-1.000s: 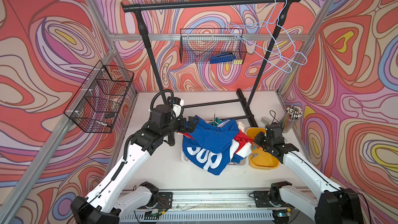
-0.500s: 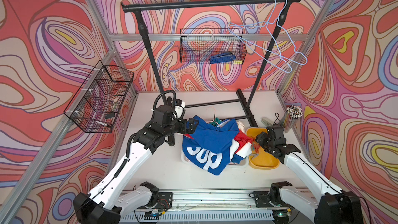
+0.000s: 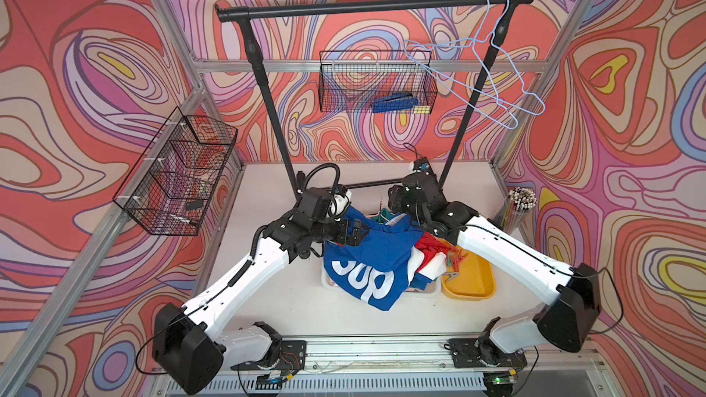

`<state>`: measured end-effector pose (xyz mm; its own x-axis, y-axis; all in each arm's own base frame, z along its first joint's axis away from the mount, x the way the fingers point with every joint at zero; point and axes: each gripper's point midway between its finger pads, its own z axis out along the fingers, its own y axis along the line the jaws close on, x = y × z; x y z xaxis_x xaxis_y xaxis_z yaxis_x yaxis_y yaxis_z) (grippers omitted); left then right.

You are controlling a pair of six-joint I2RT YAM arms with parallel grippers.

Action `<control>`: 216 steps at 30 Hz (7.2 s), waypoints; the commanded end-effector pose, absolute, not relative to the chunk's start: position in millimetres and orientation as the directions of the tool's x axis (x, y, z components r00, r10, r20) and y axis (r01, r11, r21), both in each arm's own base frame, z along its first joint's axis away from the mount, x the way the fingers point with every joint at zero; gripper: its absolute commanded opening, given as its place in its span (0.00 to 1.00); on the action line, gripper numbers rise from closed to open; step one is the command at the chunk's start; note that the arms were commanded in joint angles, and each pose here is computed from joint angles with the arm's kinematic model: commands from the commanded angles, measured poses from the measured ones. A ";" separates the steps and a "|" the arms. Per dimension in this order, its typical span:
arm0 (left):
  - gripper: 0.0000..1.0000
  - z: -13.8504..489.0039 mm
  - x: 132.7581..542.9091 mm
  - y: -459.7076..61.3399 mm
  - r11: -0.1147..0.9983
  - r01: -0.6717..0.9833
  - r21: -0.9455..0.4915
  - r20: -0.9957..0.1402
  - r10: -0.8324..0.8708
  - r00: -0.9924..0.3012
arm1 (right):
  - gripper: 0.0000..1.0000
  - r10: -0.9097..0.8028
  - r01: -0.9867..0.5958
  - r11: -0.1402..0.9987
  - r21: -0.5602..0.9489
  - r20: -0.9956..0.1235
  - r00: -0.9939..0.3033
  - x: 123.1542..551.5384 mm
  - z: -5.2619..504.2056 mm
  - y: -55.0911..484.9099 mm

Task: Remove the clothespins securing jackets to the hanger
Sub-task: Pick up the hanger from the basket, then remove the jacket from the hanger.

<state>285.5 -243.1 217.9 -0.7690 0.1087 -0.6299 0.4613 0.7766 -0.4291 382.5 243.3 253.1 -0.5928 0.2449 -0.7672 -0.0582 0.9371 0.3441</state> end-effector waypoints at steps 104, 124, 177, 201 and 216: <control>0.00 269.0 294.7 -168.5 0.961 0.202 -0.190 -0.685 0.018 -0.728 | 0.00 -0.033 -0.270 0.962 0.029 -0.975 -0.221 317.3 392.0 303.7; 0.00 253.8 314.4 -105.5 0.998 -0.004 -0.064 -0.708 -0.048 -0.705 | 0.00 0.128 -0.376 0.889 0.261 -0.931 -0.342 318.7 385.5 221.4; 0.74 364.3 240.0 -139.9 0.707 0.582 -0.402 -0.893 -0.161 -0.421 | 0.00 0.217 -0.716 0.424 0.554 -0.830 -0.514 361.7 395.8 250.7; 0.00 363.0 268.5 -161.7 0.606 0.566 -0.558 -0.794 -0.192 -0.578 | 0.23 0.199 -0.743 0.378 0.552 -0.833 -0.517 357.9 395.7 256.7; 0.00 378.9 219.1 -114.8 0.787 0.410 -0.461 -0.830 -0.219 -0.514 | 0.78 0.433 -0.180 0.758 0.627 -0.690 -0.580 388.6 314.1 138.4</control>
